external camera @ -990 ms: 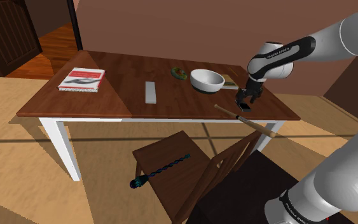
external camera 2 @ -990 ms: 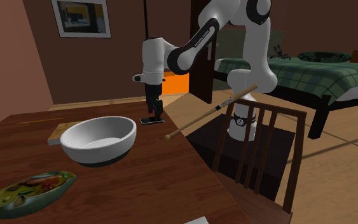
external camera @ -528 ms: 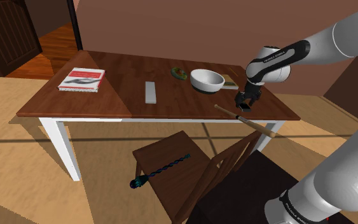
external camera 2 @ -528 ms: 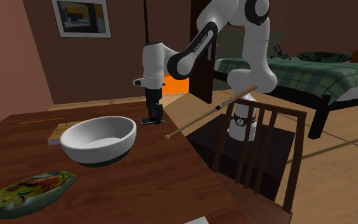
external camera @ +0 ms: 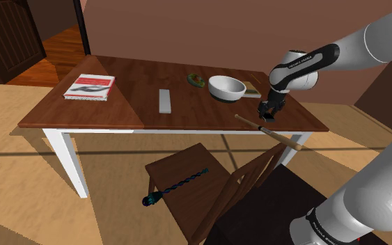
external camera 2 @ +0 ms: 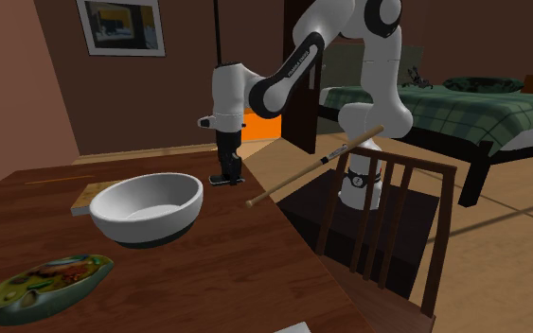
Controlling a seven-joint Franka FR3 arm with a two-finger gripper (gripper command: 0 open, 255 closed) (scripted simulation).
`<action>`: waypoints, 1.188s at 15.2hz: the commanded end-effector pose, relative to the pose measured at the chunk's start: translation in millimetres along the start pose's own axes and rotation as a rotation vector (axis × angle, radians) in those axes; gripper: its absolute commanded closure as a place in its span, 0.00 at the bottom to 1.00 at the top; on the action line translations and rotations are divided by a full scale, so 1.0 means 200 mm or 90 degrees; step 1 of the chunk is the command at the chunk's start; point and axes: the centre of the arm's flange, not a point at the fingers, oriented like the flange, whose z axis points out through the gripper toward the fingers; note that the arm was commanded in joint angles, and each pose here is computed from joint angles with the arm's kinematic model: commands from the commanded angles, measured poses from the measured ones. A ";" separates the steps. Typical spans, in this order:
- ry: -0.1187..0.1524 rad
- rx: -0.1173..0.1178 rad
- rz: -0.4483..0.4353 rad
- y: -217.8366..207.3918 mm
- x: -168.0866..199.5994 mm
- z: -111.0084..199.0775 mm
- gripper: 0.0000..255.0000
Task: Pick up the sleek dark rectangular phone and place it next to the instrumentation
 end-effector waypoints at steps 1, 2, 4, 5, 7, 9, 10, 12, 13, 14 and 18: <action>-0.001 0.000 0.000 0.00 0.00 0.00 1.00; -0.001 0.000 0.000 0.00 0.00 0.00 1.00; -0.001 0.000 0.000 0.00 0.00 0.00 1.00; -0.001 0.000 0.000 0.00 0.00 0.00 1.00; -0.001 0.000 0.000 0.00 0.00 -0.05 1.00; -0.001 0.000 0.000 0.01 0.00 -0.10 1.00; -0.001 0.000 0.000 0.01 0.00 -0.13 1.00; -0.001 0.000 0.000 0.01 0.00 -0.18 1.00; -0.001 0.000 0.000 0.01 0.00 -0.21 1.00; -0.001 0.000 0.000 0.01 0.00 -0.23 1.00; -0.001 0.000 0.000 0.02 0.01 -0.34 1.00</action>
